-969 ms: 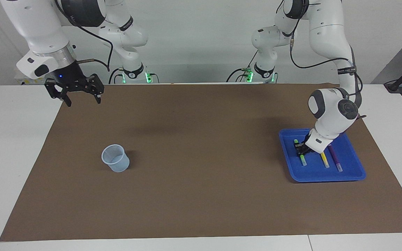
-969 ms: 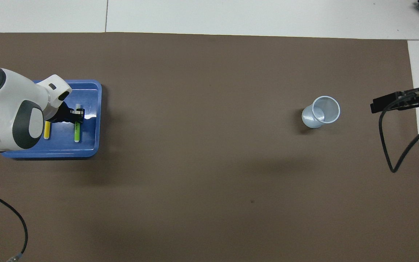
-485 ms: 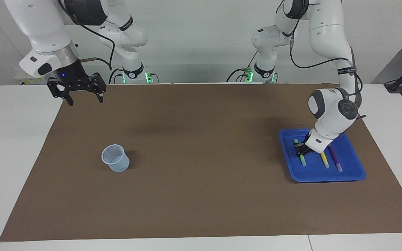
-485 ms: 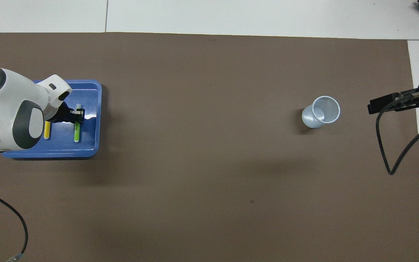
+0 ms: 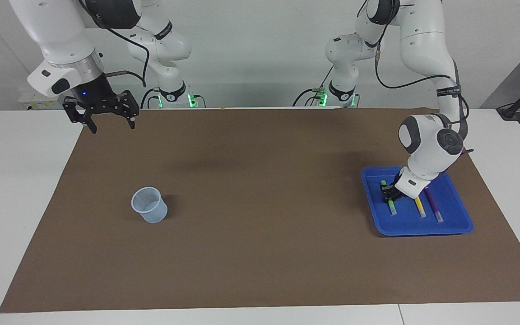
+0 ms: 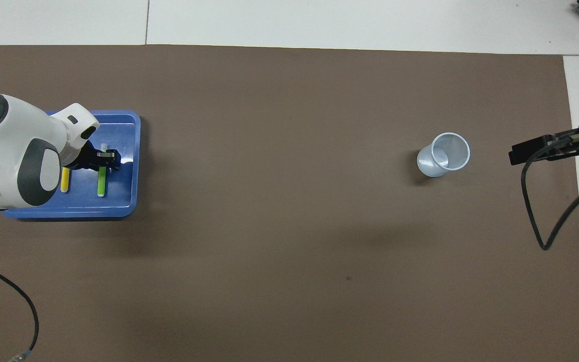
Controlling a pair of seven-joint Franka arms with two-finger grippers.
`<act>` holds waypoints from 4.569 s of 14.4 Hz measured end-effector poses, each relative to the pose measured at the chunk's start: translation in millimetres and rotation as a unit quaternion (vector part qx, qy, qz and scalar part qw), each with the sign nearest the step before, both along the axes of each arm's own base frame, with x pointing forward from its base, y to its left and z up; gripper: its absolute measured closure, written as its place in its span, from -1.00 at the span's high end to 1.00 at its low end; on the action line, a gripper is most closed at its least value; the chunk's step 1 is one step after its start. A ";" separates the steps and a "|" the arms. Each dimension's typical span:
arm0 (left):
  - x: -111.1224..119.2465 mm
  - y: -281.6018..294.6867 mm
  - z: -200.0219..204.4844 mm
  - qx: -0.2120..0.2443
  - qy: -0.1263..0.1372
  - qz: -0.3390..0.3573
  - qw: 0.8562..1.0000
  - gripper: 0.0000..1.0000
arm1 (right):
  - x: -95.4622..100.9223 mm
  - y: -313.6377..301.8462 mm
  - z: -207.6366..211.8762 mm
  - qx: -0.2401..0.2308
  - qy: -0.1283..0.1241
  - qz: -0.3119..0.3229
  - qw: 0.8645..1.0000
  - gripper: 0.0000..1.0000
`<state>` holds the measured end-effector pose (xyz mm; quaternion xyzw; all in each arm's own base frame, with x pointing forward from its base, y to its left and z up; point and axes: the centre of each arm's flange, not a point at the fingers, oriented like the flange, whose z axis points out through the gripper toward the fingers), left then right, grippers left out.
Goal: Right arm passes pens to left for tray arrangement
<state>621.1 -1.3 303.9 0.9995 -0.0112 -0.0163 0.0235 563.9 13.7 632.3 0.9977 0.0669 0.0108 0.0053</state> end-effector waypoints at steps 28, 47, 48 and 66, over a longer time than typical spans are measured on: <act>9.1 -9.1 196.2 0.010 0.000 -0.012 1.000 1.00 | -0.3 5.5 0.1 0.000 0.000 0.005 1.000 1.00; -88.9 -49.4 326.9 0.035 0.034 -0.049 0.998 1.00 | -3.9 14.9 5.1 0.000 -0.004 0.013 1.000 1.00; -88.5 -48.7 328.7 0.035 0.031 -0.054 0.997 1.00 | -3.9 14.9 5.1 0.000 -0.004 0.013 1.000 1.00; -81.6 -40.4 324.2 0.033 0.011 -0.059 0.998 1.00 | -3.9 14.9 5.1 0.000 -0.004 0.013 1.000 1.00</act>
